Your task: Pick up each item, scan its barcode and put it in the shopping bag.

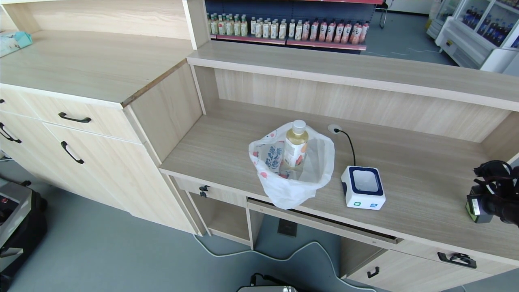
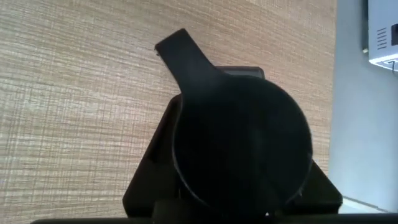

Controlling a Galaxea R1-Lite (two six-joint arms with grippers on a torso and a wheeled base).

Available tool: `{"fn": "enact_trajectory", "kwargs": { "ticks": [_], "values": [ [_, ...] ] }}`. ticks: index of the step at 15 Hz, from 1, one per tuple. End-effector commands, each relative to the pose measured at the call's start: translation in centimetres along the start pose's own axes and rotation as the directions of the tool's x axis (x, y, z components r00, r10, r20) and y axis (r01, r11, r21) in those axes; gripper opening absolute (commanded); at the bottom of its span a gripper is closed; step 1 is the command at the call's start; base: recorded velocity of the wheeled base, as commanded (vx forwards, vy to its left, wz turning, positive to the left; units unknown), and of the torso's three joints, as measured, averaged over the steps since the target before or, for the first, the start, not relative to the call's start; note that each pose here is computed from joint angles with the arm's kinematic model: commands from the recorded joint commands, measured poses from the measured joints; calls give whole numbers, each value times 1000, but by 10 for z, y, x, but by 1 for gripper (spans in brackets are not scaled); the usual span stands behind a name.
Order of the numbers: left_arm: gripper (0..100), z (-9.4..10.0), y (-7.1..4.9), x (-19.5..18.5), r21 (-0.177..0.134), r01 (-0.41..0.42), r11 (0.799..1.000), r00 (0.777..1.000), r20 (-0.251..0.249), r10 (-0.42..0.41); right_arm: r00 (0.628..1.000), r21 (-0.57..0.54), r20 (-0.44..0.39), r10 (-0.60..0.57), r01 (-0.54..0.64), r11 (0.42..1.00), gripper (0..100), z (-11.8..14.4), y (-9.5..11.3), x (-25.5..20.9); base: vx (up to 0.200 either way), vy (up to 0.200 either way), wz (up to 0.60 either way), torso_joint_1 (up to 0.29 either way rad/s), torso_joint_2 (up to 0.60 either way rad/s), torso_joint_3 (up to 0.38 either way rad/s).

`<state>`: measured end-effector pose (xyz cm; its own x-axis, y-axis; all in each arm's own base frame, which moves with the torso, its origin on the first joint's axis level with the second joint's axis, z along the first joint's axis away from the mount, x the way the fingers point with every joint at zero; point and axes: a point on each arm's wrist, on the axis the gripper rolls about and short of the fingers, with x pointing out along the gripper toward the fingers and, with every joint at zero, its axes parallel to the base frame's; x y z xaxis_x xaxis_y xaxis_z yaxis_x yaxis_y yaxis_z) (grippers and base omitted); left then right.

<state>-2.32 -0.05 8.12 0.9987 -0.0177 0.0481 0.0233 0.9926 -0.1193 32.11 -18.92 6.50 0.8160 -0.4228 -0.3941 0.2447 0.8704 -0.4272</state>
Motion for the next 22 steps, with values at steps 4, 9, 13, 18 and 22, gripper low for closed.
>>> {"fn": "enact_trajectory", "kwargs": {
  "ticks": [4, 9, 13, 18, 22],
  "values": [
    [100, 0, 0, 0, -1, -1, 1000, 1000, 1, 1, 959, -336, 237, -159, 234, 912, 0, 52, -34, -143, 0, 0, 0, 0, 0, 0],
    [100, 0, 0, 0, -1, 1, 1000, 1000, 1, -1, 725, -701, 645, 242, 435, 565, 0, 101, -8, -231, 0, 0, 0, 0, 0, 0],
    [100, 0, 0, 0, -1, -1, 1000, 1000, 1, 1, 278, -491, 695, 663, 857, 155, 0, 133, 89, -283, 0, 0, 0, 0, 0, 0],
    [100, 0, 0, 0, -1, -1, 1000, 1000, 1, 1, -172, -47, 580, 796, 969, 244, 0, 141, 146, -328, 0, 0, 0, 0, 0, 0],
    [100, 0, 0, 0, -1, -1, 1000, 1000, 1, 1, -374, 97, 458, 806, 923, 373, 0, 134, 165, -343, 0, 0, 0, 0, 0, 0]
  ]
}}
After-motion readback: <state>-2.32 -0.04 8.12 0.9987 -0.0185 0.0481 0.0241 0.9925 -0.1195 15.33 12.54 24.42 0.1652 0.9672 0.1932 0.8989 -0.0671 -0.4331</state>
